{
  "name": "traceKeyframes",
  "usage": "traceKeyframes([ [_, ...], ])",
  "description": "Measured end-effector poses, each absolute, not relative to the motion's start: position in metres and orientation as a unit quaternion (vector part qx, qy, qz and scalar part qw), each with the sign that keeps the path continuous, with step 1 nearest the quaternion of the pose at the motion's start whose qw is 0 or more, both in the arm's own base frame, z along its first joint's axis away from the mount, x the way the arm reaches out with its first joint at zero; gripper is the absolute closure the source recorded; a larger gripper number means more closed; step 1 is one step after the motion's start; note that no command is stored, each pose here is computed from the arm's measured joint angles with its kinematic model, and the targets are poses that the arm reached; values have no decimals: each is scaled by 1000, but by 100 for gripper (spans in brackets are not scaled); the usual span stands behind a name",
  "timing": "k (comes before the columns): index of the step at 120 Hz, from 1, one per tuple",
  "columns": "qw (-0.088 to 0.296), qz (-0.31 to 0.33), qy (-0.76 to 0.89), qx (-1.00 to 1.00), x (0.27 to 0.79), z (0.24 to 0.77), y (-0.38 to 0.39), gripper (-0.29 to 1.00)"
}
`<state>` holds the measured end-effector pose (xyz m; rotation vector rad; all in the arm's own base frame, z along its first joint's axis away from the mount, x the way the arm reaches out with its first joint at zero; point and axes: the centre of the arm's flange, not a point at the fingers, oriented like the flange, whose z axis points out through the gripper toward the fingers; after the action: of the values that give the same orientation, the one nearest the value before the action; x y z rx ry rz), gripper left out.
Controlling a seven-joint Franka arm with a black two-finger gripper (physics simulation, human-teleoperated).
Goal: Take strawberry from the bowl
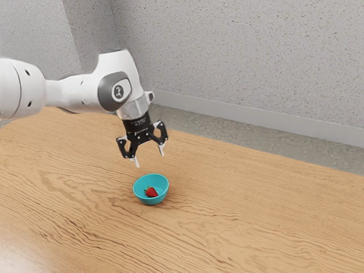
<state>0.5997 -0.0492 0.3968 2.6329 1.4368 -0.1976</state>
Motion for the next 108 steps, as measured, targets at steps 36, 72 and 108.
traceKeyframes([
  [36, 26, -70, 548, 833, 602, 348, -54, 29],
  [72, 7, -69, 594, 801, 608, 308, -52, 35],
  [108, 2, -61, 623, 780, 613, 287, -45, 41],
])
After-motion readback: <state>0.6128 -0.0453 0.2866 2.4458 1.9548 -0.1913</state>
